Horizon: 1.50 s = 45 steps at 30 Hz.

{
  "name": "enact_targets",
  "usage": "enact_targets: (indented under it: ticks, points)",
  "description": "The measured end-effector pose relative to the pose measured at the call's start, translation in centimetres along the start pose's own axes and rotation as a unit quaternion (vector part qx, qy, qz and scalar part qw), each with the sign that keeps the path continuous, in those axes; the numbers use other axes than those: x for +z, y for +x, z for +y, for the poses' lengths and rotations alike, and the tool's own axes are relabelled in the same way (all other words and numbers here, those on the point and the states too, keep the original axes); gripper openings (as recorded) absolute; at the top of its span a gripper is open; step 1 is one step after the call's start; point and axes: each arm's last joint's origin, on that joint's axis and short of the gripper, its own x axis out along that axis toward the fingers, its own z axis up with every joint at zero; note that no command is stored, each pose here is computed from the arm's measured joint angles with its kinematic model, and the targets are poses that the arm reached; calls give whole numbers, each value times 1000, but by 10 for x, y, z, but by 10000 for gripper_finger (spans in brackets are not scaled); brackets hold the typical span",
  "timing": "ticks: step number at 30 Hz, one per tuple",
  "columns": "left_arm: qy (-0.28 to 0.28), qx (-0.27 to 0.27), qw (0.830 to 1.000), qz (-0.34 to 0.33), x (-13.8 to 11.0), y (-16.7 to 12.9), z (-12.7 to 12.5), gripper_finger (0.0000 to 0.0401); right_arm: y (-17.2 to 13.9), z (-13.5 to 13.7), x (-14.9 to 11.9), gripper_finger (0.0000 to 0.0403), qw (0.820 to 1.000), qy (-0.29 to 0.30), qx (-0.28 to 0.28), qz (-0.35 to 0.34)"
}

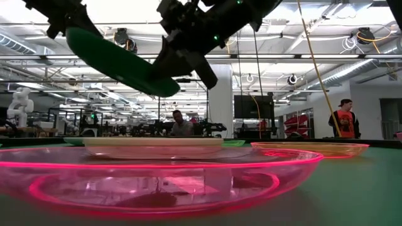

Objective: Stack plastic plates
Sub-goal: Stack the dark green plate on the light blue plate

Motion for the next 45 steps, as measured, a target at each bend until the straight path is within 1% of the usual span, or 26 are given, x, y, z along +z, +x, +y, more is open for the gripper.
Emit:
enact_targets:
  ticks: [4, 7, 9, 11, 13, 15, 20, 23, 26, 29, 32, 35, 39, 42, 45]
  points:
    - [6, -8, 1000, 8, 3, 3, -6, 108, 2, -10, -8, 8, 999, 16, 12, -28]
    - [52, -23, 998, 34, -2, 5, -9, 108, 3, -14, -14, 8, 999, 35, 13, -29]
    - [87, -31, 994, 52, -5, 6, -10, 108, 4, -16, -16, 8, 999, 36, 11, -26]
    - [104, -44, 992, 62, -7, 6, -12, 108, 4, -15, -17, 8, 999, 29, 20, -28]
    - [122, -64, 988, 63, -7, 5, -15, 108, 4, -16, -20, 8, 998, 26, 41, -42]
    - [148, -97, 982, 67, -8, 3, -18, 108, 5, -18, -24, 8, 997, 30, 53, -52]
    - [221, -169, 957, 86, -13, 4, -31, 113, 5, -20, -30, 8, 996, 36, 62, -47]
    - [267, -189, 939, 105, -19, 7, -42, 140, 5, -21, -31, 8, 996, 37, 63, -47]
    - [316, -193, 921, 123, -26, 12, -51, 187, 6, -19, -32, 8, 996, 35, 71, -42]
    - [359, -185, 906, 129, -30, 16, -58, 231, 6, -18, -34, 8, 996, 32, 79, -36]
    - [398, -193, 888, 126, -33, 17, -63, 253, 6, -16, -35, 8, 995, 31, 87, -30]
    - [423, -201, 875, 120, -34, 15, -64, 254, 6, -16, -35, 8, 995, 31, 89, -27]
    - [448, -226, 856, 122, -31, 10, -63, 238, 5, -15, -35, 9, 995, 25, 89, -28]
    - [444, -235, 855, 127, -19, 1, -61, 220, 5, -17, -35, 9, 996, 20, 82, -30]
    - [426, -271, 853, 131, -5, -10, -61, 204, 5, -18, -35, 9, 996, 20, 80, -30]
